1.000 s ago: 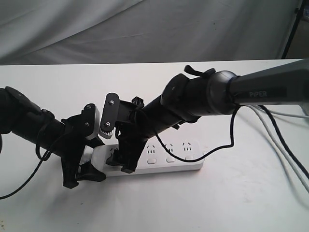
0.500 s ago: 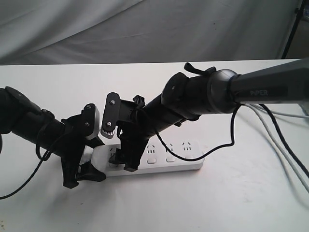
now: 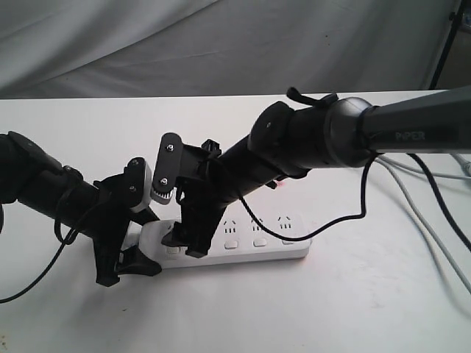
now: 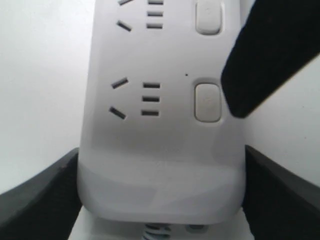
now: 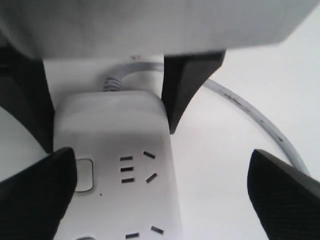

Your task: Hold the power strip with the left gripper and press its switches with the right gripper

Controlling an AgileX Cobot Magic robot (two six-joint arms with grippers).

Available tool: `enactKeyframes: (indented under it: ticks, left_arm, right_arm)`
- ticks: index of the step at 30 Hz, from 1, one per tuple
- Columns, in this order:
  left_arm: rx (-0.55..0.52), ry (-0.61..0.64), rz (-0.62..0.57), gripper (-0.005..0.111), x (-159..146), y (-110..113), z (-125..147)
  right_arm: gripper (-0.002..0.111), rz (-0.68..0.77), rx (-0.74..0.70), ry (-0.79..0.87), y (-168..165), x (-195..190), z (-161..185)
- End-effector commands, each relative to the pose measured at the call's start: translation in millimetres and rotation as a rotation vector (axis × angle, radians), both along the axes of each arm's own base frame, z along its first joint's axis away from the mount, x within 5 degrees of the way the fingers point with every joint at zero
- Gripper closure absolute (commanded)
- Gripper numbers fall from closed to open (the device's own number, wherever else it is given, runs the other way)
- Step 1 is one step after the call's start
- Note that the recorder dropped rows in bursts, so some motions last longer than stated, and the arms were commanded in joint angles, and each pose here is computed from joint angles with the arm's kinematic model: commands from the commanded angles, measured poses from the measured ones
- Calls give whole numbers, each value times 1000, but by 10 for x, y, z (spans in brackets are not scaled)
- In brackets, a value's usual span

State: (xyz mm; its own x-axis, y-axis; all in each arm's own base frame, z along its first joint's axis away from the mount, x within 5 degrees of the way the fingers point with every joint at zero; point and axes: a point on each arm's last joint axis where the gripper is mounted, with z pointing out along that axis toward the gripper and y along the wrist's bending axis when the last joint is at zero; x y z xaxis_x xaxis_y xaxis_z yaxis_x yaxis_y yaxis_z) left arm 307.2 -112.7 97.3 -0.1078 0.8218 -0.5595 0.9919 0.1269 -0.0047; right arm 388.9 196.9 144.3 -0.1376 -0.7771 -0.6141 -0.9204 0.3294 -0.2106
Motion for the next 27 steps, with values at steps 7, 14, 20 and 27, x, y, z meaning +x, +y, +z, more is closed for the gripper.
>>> enactKeyframes:
  ticks: [7,14,20,27]
  left_arm:
    - [28,-32,2,107,27,-1,-10]
    - [28,-32,2,107,27,-1,-10]
    - [28,-32,2,107,27,-1,-10]
    - [28,-32,2,107,27,-1,-10]
  right_arm:
    - [24,-2,25,-11,8,-33,151]
    - [24,-29,-10,22,-160,10,123]
    - [24,-17,-34,50,-221,1,103]
    - [24,-28,-53,68,-329,25,89]
